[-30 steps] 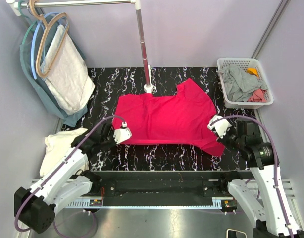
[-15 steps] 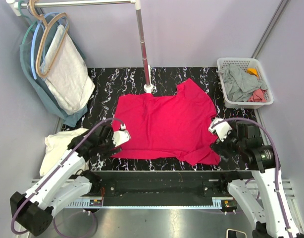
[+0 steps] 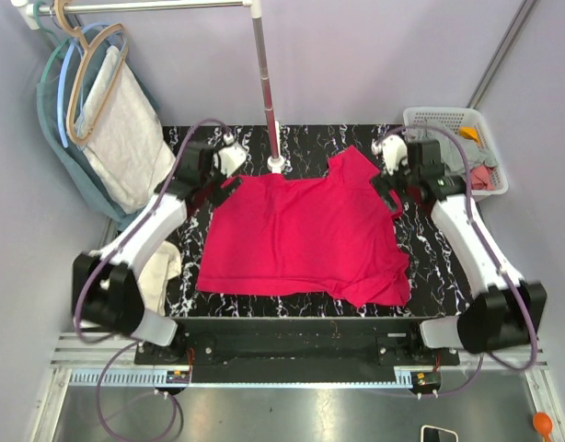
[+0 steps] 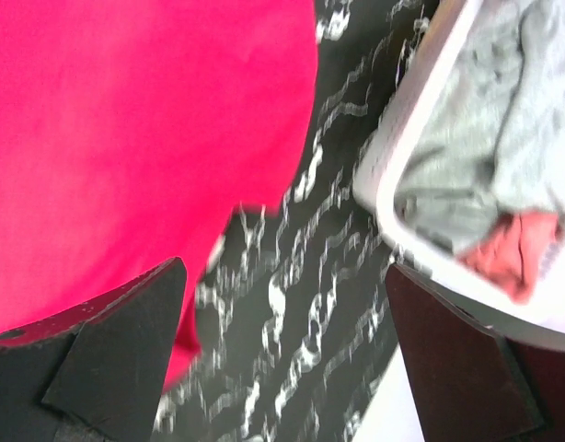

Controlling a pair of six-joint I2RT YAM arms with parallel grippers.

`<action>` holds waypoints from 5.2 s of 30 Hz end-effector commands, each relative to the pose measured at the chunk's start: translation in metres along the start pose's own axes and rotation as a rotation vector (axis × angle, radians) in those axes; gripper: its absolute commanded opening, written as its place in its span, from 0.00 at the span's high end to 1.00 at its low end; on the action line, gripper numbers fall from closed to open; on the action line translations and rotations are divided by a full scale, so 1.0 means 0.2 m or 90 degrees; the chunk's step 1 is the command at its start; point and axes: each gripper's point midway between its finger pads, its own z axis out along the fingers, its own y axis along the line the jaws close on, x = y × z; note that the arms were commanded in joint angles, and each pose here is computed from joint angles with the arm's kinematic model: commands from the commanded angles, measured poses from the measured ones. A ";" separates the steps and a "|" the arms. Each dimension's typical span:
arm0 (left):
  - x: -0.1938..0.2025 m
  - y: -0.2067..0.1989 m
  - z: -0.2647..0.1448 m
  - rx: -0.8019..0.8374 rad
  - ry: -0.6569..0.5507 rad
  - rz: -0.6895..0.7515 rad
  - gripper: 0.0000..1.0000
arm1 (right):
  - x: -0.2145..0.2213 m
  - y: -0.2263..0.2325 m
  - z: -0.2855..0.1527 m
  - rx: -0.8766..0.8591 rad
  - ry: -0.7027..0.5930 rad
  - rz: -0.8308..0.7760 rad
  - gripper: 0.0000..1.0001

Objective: Fold and stack the t-shirts
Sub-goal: Flatten the tshirt out

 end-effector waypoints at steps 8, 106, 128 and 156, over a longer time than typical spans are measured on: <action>-0.10 0.13 0.64 -0.034 0.022 -0.043 0.01 | -0.37 -0.14 0.79 0.022 -0.032 0.101 0.00; -0.10 0.33 0.43 -0.189 0.072 0.033 0.01 | -0.31 -0.11 0.74 0.051 -0.041 0.004 0.00; 0.42 -0.69 -0.20 0.207 0.104 0.150 0.01 | 0.57 0.61 -0.15 -0.211 0.158 -0.264 0.18; 0.50 -0.73 -0.09 0.202 0.137 0.203 0.02 | 0.64 0.59 0.10 -0.241 0.176 -0.281 0.28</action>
